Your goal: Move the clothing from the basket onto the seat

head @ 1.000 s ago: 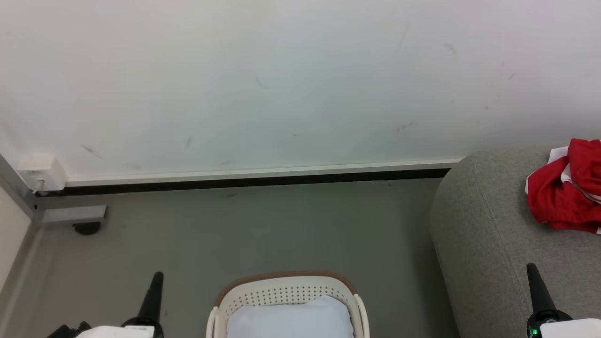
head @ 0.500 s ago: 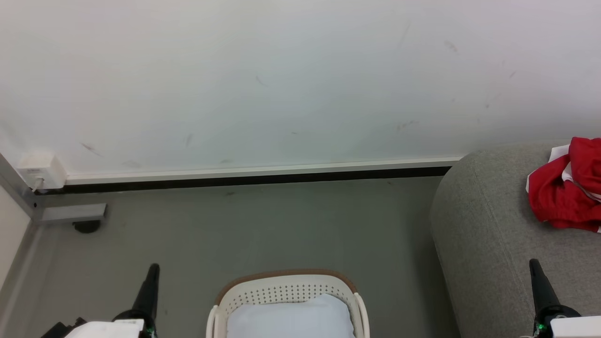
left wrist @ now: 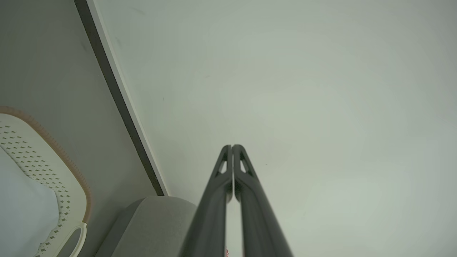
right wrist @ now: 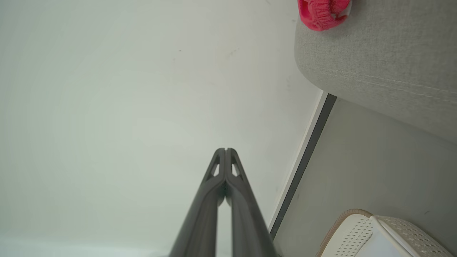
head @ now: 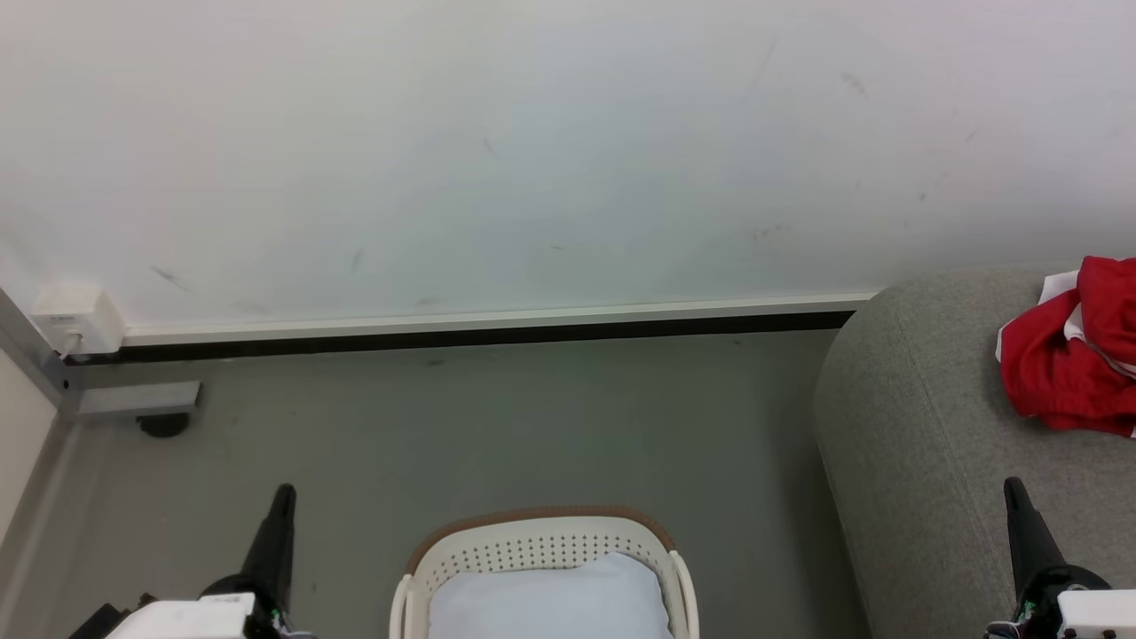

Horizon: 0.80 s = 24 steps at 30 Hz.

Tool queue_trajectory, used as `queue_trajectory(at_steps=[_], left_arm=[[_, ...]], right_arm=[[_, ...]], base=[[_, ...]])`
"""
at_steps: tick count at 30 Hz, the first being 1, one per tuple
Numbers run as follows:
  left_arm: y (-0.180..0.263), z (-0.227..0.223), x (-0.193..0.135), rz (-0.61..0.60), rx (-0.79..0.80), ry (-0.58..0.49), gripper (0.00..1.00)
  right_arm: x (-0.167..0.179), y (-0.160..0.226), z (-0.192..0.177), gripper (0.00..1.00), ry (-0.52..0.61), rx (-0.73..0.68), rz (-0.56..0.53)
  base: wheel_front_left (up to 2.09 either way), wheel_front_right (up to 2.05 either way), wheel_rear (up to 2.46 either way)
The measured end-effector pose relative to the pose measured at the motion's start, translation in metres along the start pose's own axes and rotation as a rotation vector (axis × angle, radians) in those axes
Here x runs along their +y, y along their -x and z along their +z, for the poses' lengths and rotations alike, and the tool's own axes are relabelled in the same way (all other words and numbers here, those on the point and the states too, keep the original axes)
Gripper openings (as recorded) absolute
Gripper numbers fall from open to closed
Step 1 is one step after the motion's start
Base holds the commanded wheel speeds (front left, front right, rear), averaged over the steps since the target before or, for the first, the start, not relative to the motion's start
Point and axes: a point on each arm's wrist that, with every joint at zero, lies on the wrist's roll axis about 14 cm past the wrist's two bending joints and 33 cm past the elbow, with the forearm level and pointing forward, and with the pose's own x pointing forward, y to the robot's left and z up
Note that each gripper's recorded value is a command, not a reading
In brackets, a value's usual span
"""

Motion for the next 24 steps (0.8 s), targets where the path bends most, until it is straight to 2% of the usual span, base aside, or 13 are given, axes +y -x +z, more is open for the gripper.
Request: queue_trajectory(at_steps=[11,24], left_arm=[[-0.0024,0.0027,-0.0047,-0.022,-0.002,0.066,0.0],[-0.0025,0.0028,-0.0051,-0.024,-0.002,0.066,0.0]], right_arm=[[0.003,-0.0017,0.0012,0.0,-0.072,0.002,0.013],[0.0034,-0.0018,0.0013,0.0,-0.073,0.002,0.015]], base=[[0.0,0.0,0.0],[0.0,0.0,0.0]])
